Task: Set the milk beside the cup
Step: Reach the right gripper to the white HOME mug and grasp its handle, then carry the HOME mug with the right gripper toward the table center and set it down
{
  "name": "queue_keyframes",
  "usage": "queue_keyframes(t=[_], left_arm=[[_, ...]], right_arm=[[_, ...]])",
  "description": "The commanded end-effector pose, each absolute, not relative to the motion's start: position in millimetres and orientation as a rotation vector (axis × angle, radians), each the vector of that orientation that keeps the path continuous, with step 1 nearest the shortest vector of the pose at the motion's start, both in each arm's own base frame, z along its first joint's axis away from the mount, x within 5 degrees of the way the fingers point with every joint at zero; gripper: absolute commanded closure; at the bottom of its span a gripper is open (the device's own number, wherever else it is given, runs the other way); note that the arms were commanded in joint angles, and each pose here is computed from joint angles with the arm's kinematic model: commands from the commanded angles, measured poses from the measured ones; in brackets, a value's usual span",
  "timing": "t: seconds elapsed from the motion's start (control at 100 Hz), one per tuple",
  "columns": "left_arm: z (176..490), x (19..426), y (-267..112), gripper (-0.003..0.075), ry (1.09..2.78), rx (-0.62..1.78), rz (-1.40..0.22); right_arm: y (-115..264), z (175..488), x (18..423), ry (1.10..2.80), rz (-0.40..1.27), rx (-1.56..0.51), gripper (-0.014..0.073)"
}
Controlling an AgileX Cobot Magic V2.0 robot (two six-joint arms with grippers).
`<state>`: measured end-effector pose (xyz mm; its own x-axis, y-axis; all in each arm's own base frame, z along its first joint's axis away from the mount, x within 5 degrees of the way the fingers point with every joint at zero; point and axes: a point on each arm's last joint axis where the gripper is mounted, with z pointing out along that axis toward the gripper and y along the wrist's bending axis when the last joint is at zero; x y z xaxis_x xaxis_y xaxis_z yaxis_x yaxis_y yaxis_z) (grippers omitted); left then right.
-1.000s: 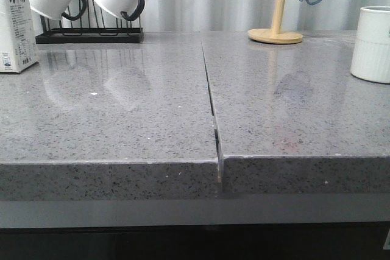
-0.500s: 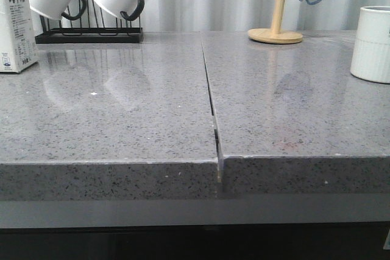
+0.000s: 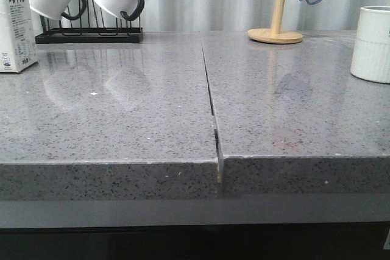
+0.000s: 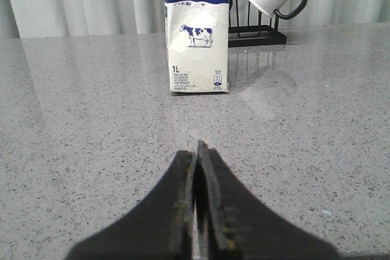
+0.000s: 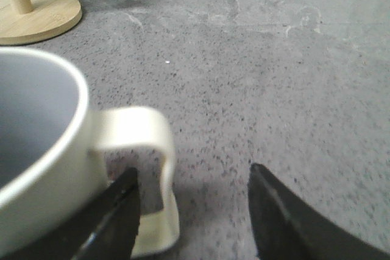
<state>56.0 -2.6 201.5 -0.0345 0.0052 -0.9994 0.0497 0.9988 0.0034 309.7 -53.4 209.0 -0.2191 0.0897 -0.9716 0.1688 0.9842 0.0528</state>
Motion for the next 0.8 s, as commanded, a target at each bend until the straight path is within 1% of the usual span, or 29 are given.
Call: queue_keyframes(t=[0.0,0.08,0.12,0.13,0.2,0.25,0.27,0.28,0.29,0.33,0.46,0.56,0.79], left_arm=[[195.9,55.5,-2.6,0.0741,1.539,0.032,-0.044],[195.9,55.5,-2.6,0.0741,1.539,0.032,-0.044],[195.9,55.5,-2.6,0.0741,1.539,0.032,-0.044],[195.9,55.5,-2.6,0.0741,1.539,0.032,-0.044],[195.9,55.5,-2.6,0.0741,1.539,0.032,-0.044],[195.9,55.5,-2.6,0.0741,1.539,0.032,-0.044],[195.9,55.5,-2.6,0.0741,1.539,0.032,-0.044],[195.9,55.5,-2.6,0.0741,1.539,0.032,-0.044],[195.9,55.5,-2.6,0.0741,1.539,0.032,-0.044],[195.9,55.5,-2.6,0.0741,1.539,0.032,-0.044],[195.9,55.5,-2.6,0.0741,1.539,0.032,-0.044],[195.9,55.5,-2.6,0.0741,1.539,0.032,-0.044],[195.9,55.5,-2.6,0.0741,1.539,0.032,-0.044]], right_arm=[[-58.2,234.5,321.1,1.64,-0.097,0.168,0.018],[-59.6,233.5,328.7,1.638,-0.097,0.168,0.0193],[-60.4,232.0,332.9,1.64,-0.097,0.168,0.0242],[-60.4,231.8,333.3,1.641,-0.097,0.168,0.0242],[-61.1,229.0,336.7,1.646,-0.097,0.169,0.0368],[-61.1,229.2,337.0,1.646,-0.097,0.169,0.0493],[-60.8,229.1,337.1,1.648,-0.096,0.168,0.0524],[-60.8,229.1,337.1,1.648,-0.096,0.168,0.057],[-60.8,229.1,337.1,1.648,-0.096,0.168,0.057],[-60.4,229.9,337.2,1.64,-0.095,0.164,0.0662],[-54.2,233.5,337.7,1.618,-0.083,0.14,0.0662],[-37.6,239.7,337.9,1.603,-0.048,0.094,0.0662],[28.8,262.4,340.7,1.556,0.107,-0.047,0.0662]])
